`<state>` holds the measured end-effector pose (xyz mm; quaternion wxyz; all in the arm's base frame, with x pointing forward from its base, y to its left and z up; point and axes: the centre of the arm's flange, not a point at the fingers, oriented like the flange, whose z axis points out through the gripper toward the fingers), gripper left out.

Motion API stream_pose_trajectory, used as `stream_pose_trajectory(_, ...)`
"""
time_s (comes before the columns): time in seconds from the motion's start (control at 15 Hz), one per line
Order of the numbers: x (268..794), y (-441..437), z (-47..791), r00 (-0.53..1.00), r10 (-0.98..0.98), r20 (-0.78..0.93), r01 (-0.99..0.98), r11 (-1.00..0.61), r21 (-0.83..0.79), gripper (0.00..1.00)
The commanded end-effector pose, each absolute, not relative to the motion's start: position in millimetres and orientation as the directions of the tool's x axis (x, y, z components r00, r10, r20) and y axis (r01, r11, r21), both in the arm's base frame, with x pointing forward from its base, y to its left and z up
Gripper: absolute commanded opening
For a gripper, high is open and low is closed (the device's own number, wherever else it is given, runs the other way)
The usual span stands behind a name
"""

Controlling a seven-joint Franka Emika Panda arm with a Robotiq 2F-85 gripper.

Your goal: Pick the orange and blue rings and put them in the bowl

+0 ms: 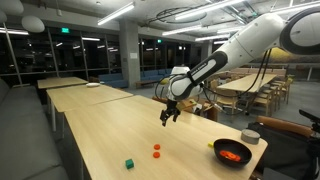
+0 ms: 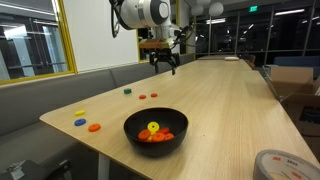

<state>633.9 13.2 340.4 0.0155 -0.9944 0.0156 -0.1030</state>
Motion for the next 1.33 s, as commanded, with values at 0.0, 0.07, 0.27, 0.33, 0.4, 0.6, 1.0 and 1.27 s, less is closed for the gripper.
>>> stream_pose_trajectory(0.0, 685.6, 27.4, 327.5, 0.987, -0.034, 0.154, -0.025, -0.998, -0.061, 1.0)
stream_pose_trajectory(0.07, 686.0, 32.0, 320.9, 0.99, -0.024, 0.14, -0.017, -0.998, -0.053, 1.0)
stream_pose_trajectory(0.27, 686.9, 49.5, 301.6, 0.993, 0.004, 0.116, 0.009, -0.999, -0.049, 1.0)
stream_pose_trajectory(0.33, 687.9, 56.2, 293.5, 0.993, 0.012, 0.121, 0.019, -0.998, -0.052, 1.0)
stream_pose_trajectory(0.4, 686.7, 61.8, 286.8, 0.992, 0.017, 0.123, 0.023, -0.999, -0.049, 1.0)
stream_pose_trajectory(0.6, 685.7, 73.5, 268.8, 0.992, 0.026, 0.126, 0.033, -0.998, -0.054, 1.0)
stream_pose_trajectory(1.0, 684.1, 82.4, 242.1, 0.995, 0.036, 0.091, 0.042, -0.997, -0.057, 1.0)
stream_pose_trajectory(1.27, 678.5, 87.3, 232.7, 0.995, 0.047, 0.082, 0.052, -0.997, -0.058, 1.0)
